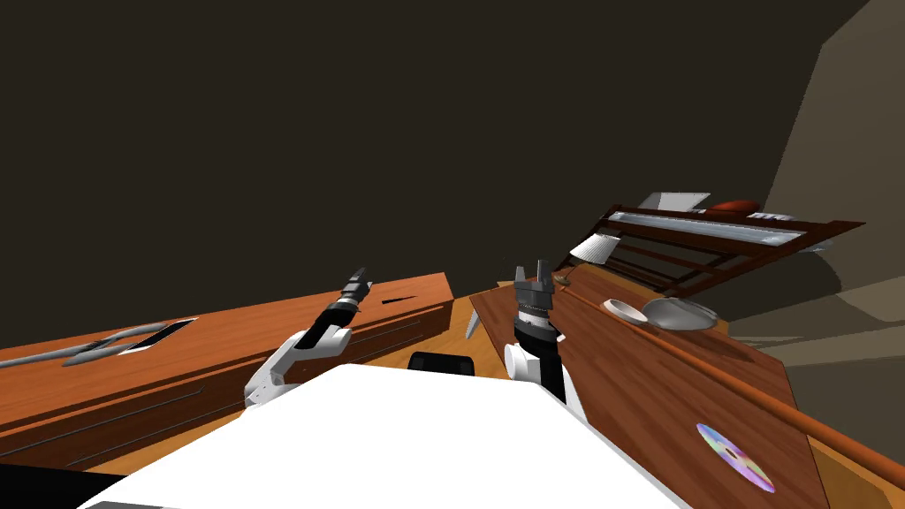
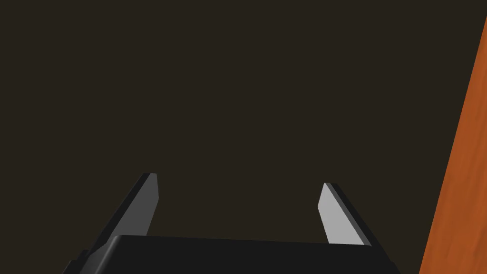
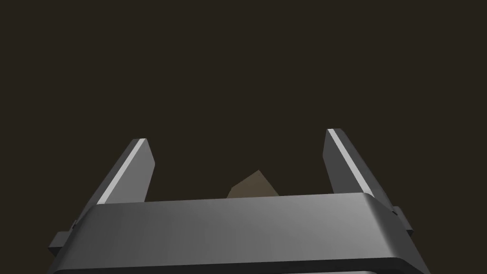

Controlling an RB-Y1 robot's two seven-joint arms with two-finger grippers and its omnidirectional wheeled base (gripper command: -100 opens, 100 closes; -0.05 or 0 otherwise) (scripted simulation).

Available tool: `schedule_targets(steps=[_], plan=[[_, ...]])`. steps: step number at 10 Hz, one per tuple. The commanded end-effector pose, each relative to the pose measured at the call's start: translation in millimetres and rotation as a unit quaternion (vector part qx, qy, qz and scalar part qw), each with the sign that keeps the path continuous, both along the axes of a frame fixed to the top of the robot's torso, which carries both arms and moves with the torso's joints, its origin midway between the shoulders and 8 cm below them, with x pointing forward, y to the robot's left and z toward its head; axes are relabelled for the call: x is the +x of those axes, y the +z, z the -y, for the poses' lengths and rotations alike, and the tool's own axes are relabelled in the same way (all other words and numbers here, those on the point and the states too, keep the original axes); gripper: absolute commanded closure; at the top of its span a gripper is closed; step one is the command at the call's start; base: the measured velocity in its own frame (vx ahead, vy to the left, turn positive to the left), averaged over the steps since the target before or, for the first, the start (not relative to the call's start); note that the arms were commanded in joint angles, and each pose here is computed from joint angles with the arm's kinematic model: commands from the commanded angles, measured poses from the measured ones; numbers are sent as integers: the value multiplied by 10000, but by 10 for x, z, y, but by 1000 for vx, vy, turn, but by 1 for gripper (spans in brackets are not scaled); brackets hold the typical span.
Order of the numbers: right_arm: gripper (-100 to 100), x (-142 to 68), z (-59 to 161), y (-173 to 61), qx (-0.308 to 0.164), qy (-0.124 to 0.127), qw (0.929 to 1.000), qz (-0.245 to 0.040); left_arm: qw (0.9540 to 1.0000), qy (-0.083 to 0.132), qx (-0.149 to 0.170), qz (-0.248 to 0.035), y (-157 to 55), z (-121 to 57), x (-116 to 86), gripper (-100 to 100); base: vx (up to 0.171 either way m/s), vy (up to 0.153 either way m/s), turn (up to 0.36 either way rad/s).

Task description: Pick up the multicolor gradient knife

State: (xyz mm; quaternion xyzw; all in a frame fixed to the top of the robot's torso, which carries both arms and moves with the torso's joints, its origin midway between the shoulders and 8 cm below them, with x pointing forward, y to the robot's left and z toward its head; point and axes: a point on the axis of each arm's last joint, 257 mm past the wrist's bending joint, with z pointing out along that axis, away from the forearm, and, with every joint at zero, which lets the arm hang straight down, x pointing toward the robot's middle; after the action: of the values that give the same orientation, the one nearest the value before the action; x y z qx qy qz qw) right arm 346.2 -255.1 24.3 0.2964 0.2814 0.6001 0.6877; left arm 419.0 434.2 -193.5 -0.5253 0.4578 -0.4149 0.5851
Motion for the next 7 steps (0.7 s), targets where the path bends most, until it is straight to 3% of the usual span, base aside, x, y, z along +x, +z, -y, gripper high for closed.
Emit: schedule_targets(steps=[1, 2, 3, 4, 5, 6, 7], plan=[[0, 0, 0, 0, 0, 0, 10000, 0, 9998, 95, -52, -180, -108, -86, -4, -100, -21, -2, -128], [0, 0, 1, 0, 0, -1, 10000, -1, 9985, 274, -132, -448, -292, -276, -29, -100, -28, -8, -301], [0, 0, 0, 0, 0, 0, 10000, 0, 9983, 287, -142, -485, -311, -282, -32, -100, -24, 3, -116], [0, 0, 1, -1, -1, -1, 10000, -1, 9956, 485, -241, -759, -493, -477, -75, -100, -26, 1, -223], [0, 0, 0, 0, 0, 0, 10000, 0, 9953, 497, -249, -789, -515, -484, -81, -100, -22, 6, -128], [0, 0, 1, -1, -1, -1, 10000, -1, 9917, 697, -355, -1020, -683, -678, -140, -100, -23, 4, -237], [0, 0, 0, 0, 0, 0, 10000, 0, 9907, 723, -375, -1089, -720, -688, -152, -100, -20, 8, -163]])
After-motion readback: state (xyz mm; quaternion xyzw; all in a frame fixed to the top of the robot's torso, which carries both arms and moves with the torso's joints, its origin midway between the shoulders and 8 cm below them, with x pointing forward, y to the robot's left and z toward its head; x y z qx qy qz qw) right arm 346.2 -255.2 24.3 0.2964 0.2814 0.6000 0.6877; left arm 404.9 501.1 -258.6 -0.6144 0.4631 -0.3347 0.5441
